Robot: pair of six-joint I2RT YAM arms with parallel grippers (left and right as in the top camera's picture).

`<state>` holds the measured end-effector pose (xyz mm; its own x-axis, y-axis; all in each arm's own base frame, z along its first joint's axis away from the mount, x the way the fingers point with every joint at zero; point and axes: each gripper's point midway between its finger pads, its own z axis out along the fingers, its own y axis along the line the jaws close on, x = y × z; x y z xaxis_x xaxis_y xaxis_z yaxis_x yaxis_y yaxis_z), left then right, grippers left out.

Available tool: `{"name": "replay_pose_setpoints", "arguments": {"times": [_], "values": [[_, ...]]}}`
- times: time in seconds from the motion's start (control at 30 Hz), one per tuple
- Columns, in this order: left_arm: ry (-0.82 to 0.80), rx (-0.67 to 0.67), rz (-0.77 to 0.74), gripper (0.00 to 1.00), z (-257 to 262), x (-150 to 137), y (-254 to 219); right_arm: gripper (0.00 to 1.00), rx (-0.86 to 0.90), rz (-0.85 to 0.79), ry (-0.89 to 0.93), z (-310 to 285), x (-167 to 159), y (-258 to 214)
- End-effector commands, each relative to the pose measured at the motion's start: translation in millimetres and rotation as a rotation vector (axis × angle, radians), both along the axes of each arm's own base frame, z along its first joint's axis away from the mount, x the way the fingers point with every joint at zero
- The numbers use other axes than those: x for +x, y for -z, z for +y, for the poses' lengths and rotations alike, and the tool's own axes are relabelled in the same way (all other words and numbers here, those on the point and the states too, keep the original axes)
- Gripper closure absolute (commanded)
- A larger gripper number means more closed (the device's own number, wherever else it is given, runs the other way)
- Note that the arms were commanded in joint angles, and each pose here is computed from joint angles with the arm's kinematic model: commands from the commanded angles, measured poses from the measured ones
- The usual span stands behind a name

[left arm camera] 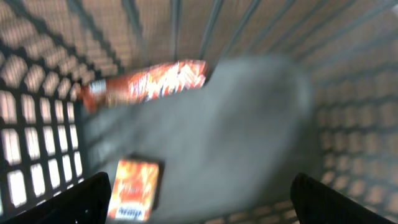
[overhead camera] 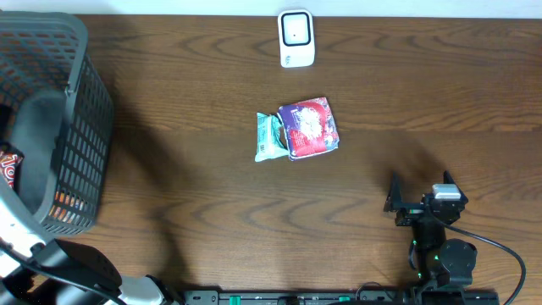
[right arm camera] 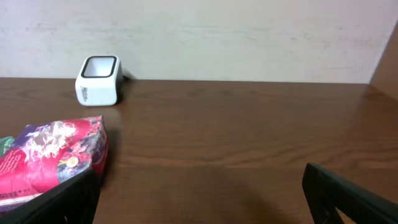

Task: Scan the item barcode
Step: 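Reach the left gripper into the basket and grasp the orange tissue pack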

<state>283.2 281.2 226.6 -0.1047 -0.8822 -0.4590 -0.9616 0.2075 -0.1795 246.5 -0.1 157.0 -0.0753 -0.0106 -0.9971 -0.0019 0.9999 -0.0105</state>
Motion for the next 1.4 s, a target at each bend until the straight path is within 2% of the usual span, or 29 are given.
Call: {"name": "replay_pose_setpoints", "arguments": {"times": [0.0,0.27,0.53,0.87,0.93,1.07,1.13,1.17,1.37], "values": [[0.001,-0.112,0.067,0.08,-18,-7,48,0.01,0.007,-0.001,-0.008,2,0,0],[-0.001,-0.209,0.183,0.08,-38,-31,124,0.01,0.007,-0.001,-0.007,2,0,0],[-0.013,-0.227,0.285,0.08,-39,-46,151,0.01,0.007,-0.001,-0.008,2,0,0],[0.006,-0.328,0.423,0.09,-47,-57,196,0.01,0.007,-0.001,-0.008,2,0,0],[0.006,-0.341,0.437,0.21,-48,-59,201,0.01,0.007,-0.001,-0.008,2,0,0],[0.005,-0.341,0.437,0.67,-48,-58,203,0.01,0.007,-0.001,-0.007,2,0,0],[0.006,-0.336,0.430,0.81,-46,-56,202,0.01,0.007,-0.001,-0.008,2,0,0],[0.004,-0.333,0.427,0.92,-45,-56,201,0.01,0.007,-0.001,-0.007,2,0,0],[0.003,-0.275,0.339,0.92,-29,-34,167,0.01,0.007,-0.001,-0.007,2,0,0]]}}
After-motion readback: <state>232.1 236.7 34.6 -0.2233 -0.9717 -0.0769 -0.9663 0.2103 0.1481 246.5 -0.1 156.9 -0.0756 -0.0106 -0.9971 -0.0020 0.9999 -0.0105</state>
